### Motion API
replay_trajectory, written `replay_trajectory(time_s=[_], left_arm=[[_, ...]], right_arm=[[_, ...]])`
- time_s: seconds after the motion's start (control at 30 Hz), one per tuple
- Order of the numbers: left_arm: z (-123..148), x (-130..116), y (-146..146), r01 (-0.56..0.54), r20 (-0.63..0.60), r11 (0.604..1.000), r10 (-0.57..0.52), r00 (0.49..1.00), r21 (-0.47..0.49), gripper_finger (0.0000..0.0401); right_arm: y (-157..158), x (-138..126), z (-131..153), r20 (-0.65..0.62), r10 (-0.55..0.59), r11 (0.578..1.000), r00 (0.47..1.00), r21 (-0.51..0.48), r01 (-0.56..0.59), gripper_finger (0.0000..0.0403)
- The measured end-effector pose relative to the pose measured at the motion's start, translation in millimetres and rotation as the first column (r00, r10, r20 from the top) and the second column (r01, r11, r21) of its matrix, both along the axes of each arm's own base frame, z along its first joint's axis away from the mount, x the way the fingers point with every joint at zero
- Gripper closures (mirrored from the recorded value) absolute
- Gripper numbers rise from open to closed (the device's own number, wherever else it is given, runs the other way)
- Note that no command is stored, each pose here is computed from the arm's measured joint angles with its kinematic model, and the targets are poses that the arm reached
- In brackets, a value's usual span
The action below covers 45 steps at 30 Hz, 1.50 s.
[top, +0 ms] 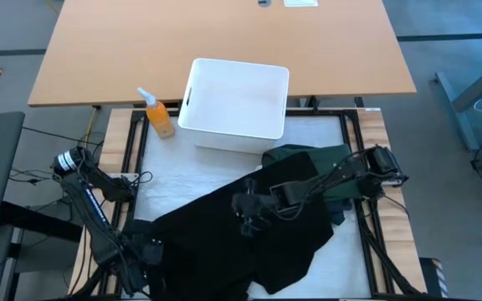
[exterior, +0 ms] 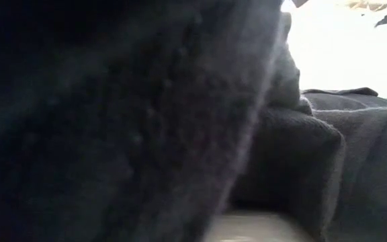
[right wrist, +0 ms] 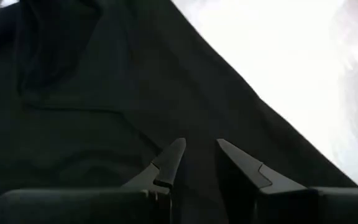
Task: Fold laundry
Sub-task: Fold the black shirt from the white laundry organizer
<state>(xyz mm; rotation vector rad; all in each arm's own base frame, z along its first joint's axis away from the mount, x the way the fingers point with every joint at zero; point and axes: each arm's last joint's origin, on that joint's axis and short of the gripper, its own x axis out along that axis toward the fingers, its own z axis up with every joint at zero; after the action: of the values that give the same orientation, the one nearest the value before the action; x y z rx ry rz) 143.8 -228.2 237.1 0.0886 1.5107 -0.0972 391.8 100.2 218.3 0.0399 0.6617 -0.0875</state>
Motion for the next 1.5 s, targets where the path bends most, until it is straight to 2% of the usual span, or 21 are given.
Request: replay_trajectory(time_s=[0.17, 0.3, 0.43, 0.77, 1.0, 1.23, 1.37, 1.5], left_arm=[[-13, 2, 4, 0.022, 0.066, 0.999, -0.025, 0.998, 0.047, 0.0280], [-33, -1, 6, -0.018, 0.026, 1.000, 0.018, 0.999, 0.001, 0.0281], [-48, -1, 4, -0.032, 0.043, 0.997, 0.035, 0.998, -0.065, 0.0281], [-53, 0, 4, -0.033, 0.062, 0.996, 0.038, 0.997, -0.083, 0.0286], [-53, 2, 1, -0.011, 0.082, 0.994, 0.019, 0.996, -0.106, 0.0323], [-77, 12, -3, -0.033, 0.008, 0.998, 0.033, 0.999, -0.051, 0.0387], [-72, 18, -5, -0.022, 0.018, 0.998, 0.023, 1.000, -0.062, 0.0400], [-48, 20, -7, 0.007, 0.044, 0.997, -0.003, 0.999, -0.078, 0.0401]], right_arm=[[10, -4, -2, -0.024, 0.014, 1.000, 1.000, 0.009, -0.014, 0.0291], [16, -7, -3, -0.043, 0.029, 1.000, 0.999, 0.006, -0.029, 0.0291], [19, -9, -4, -0.049, 0.036, 0.999, 0.998, 0.005, -0.036, 0.0291], [15, -8, -4, -0.052, 0.027, 1.000, 0.998, 0.003, -0.027, 0.0291], [15, -8, -5, -0.058, 0.031, 1.000, 0.998, -0.001, -0.031, 0.0291], [18, -9, -5, -0.065, 0.038, 0.999, 0.997, -0.004, -0.039, 0.0291], [22, -11, -6, -0.071, 0.050, 0.999, 0.996, -0.006, -0.050, 0.0291], [21, -11, -6, -0.072, 0.052, 0.999, 0.996, 0.004, -0.052, 0.0291]])
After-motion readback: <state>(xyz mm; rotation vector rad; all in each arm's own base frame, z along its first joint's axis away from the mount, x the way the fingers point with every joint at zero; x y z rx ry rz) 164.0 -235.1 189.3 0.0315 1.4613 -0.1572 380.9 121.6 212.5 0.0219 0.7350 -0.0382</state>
